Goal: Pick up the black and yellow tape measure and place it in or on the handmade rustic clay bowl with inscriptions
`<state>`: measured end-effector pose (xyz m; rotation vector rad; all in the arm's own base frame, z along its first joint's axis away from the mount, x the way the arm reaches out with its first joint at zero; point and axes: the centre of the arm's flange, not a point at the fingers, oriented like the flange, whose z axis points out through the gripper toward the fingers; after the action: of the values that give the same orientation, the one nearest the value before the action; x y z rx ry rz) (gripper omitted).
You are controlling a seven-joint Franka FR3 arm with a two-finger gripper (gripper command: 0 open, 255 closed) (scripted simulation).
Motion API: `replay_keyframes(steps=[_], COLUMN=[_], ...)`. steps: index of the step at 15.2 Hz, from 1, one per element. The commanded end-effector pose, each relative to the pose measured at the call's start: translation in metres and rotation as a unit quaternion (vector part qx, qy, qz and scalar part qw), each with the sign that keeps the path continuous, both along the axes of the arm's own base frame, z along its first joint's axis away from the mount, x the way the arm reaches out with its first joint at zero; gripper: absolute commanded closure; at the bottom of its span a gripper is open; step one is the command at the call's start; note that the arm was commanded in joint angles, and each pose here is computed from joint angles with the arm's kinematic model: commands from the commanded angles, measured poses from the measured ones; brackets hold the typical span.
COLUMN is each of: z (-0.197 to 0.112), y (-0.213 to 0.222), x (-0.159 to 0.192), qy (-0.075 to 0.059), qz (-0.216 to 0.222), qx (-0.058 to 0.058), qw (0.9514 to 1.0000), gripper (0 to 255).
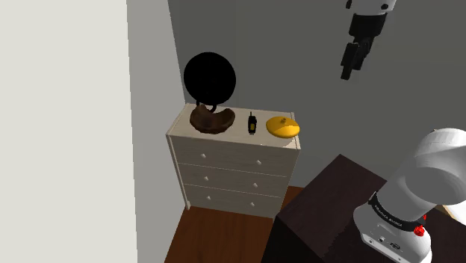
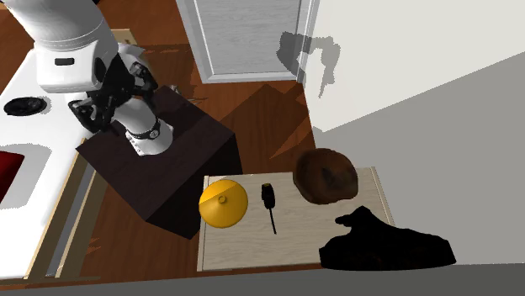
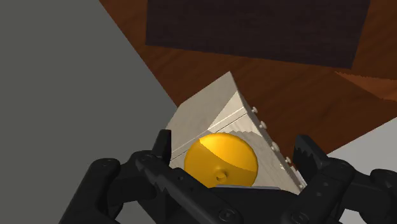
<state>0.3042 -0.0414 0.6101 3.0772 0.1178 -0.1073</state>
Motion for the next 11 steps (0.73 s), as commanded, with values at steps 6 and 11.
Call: replay_keyframes(steps=[6,11], z=[-0.039,-0.08], y=[0.017,0.032], x=[0.052,0.105], qy=[0.012,0.023], qz=[-0.037,-0.075], qx=[0.012,0.023], qw=[0.9992,0.9967], gripper=[0,0])
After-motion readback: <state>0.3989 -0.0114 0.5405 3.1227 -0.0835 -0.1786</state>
